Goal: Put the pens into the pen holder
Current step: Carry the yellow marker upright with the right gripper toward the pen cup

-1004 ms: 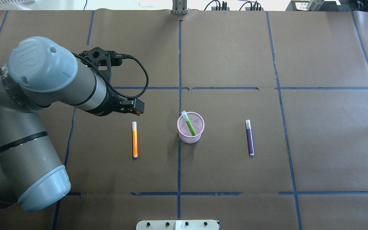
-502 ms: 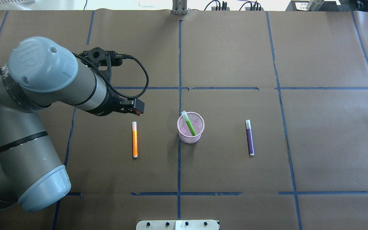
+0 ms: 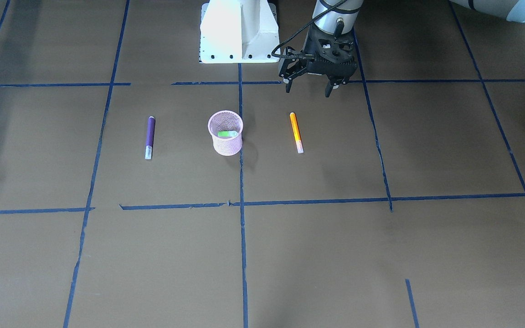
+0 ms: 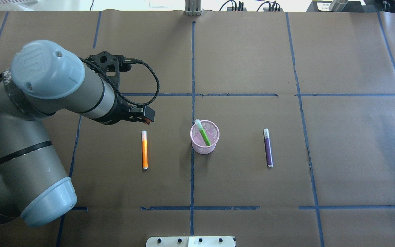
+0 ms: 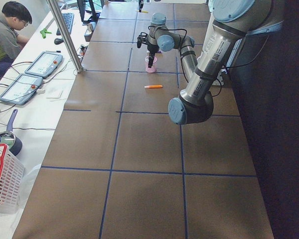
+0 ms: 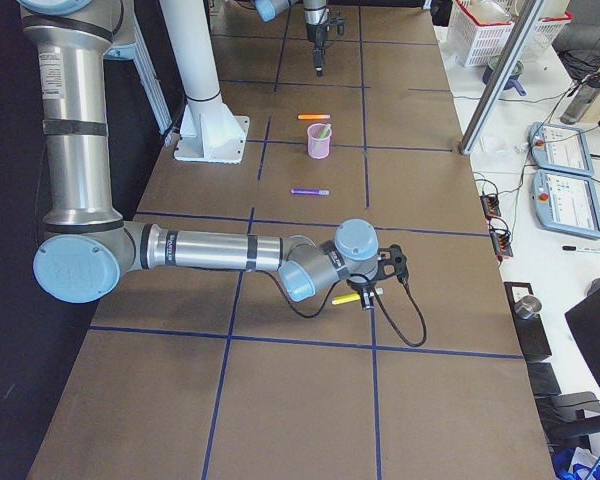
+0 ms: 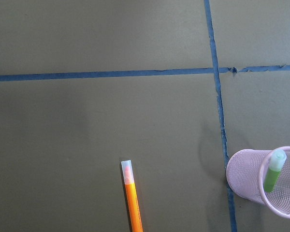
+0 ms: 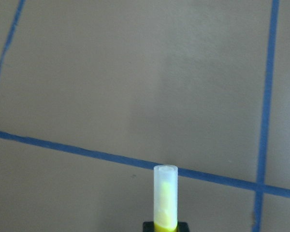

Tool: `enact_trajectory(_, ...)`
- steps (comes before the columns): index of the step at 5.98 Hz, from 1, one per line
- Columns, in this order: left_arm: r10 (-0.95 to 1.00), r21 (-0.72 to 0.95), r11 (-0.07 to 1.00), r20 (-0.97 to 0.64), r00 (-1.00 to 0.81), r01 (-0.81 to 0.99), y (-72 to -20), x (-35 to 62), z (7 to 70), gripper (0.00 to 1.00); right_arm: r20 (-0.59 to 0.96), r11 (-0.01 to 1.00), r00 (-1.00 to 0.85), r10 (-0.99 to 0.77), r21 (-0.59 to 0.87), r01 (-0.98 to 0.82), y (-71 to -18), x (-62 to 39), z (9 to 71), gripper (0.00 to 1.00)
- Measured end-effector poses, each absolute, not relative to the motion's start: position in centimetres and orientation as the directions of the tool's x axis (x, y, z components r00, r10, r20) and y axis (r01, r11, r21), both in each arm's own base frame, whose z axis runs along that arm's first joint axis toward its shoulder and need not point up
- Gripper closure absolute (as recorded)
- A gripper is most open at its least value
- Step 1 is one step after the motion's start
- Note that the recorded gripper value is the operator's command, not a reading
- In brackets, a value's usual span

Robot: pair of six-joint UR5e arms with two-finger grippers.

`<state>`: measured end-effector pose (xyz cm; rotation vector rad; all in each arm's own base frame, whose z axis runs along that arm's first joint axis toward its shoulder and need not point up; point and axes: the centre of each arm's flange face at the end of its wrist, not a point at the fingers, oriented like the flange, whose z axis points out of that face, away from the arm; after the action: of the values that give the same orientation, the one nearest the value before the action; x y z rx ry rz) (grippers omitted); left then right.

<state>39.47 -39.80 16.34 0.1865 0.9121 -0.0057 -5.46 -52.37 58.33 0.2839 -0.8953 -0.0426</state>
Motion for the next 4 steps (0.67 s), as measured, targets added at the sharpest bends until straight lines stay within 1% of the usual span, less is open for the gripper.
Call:
enact_trajectory(3,0.075,0.158,0.984,-0.785,0.615,0.082,-39.8,39.6,16.4,0.00,0.857,0.943,0.511,-0.075,0.227,-0.243,-53.9,-15.2,40.7,1.00)
enact_trajectory(4,0.075,0.158,0.984,-0.784,0.616,0.082,-39.9,39.5,16.5,0.00,0.875,0.930,0.480,-0.061,0.224,-0.291,-53.6,-19.4,35.9,1.00)
